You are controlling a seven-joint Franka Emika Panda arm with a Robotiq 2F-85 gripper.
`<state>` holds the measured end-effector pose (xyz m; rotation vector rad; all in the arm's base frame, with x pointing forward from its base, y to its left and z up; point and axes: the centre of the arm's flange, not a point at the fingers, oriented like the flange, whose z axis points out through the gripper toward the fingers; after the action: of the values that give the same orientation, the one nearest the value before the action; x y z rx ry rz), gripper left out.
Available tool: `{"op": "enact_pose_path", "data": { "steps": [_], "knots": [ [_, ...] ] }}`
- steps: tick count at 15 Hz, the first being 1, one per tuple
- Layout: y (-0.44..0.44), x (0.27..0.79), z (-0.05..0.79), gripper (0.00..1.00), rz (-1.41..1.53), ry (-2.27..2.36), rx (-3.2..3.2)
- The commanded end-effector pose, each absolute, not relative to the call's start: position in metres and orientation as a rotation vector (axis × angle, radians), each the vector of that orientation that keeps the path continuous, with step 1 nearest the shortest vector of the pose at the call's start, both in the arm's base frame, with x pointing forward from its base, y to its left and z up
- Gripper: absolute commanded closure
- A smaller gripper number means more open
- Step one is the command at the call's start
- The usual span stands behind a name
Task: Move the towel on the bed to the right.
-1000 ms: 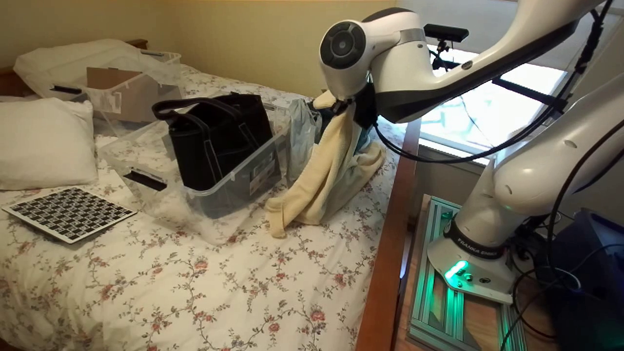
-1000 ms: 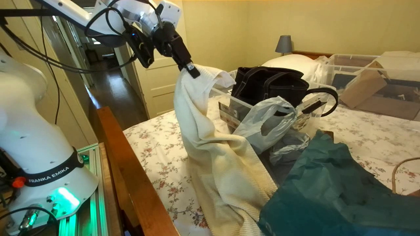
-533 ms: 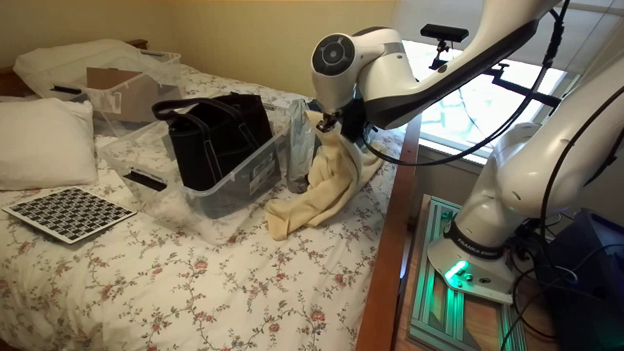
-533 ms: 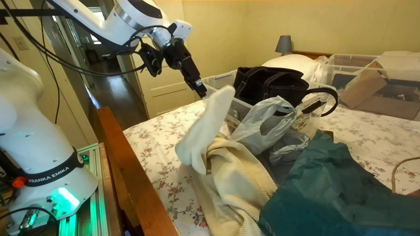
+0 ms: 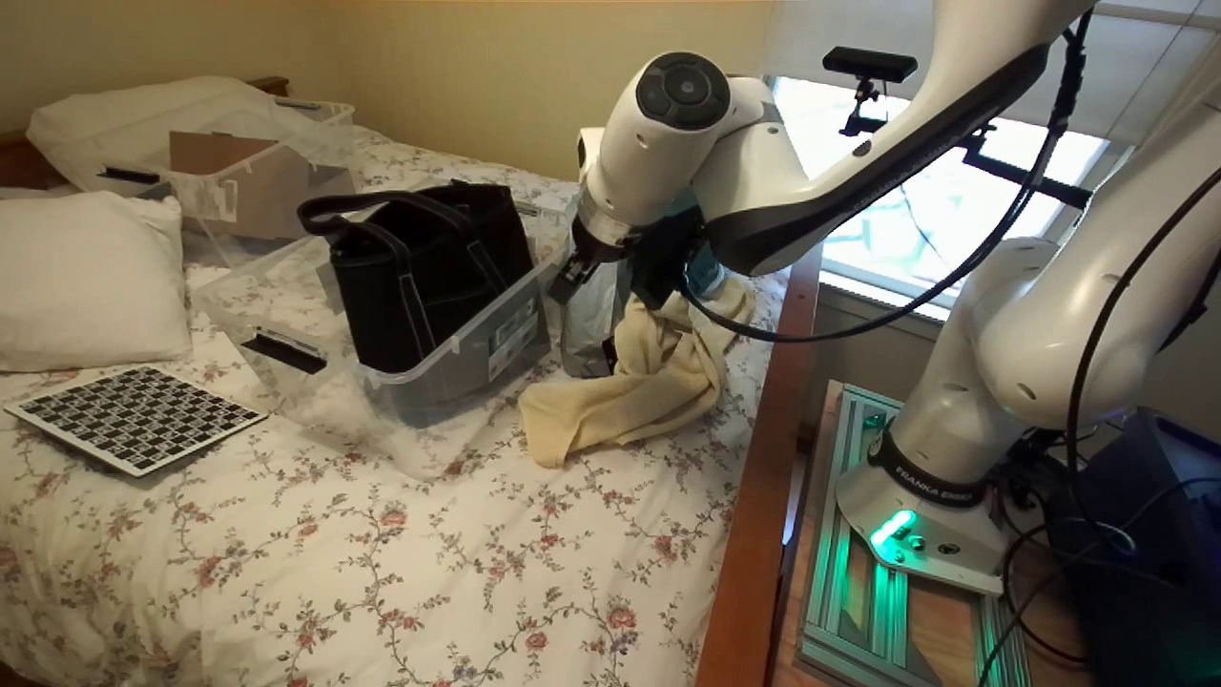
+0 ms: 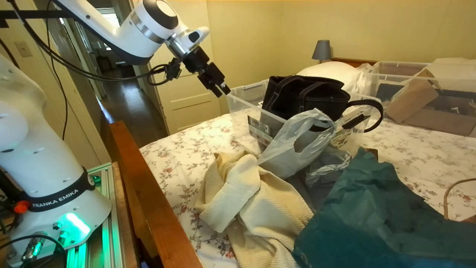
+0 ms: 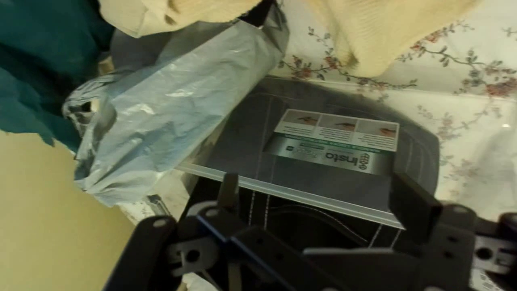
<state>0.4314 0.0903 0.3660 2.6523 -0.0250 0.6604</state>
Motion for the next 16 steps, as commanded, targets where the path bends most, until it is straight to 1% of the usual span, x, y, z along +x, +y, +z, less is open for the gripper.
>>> {"op": "enact_pose_path", "data": {
  "steps": [1, 9, 16],
  "knots": [
    [0.087, 0.447, 0.346, 0.00, 0.636, 0.026, 2.775],
    [0.074, 0.455, 0.293, 0.00, 0.371, 0.050, 2.883],
    [0.055, 0.459, 0.234, 0.00, 0.275, 0.316, 2.922]
  ]
}}
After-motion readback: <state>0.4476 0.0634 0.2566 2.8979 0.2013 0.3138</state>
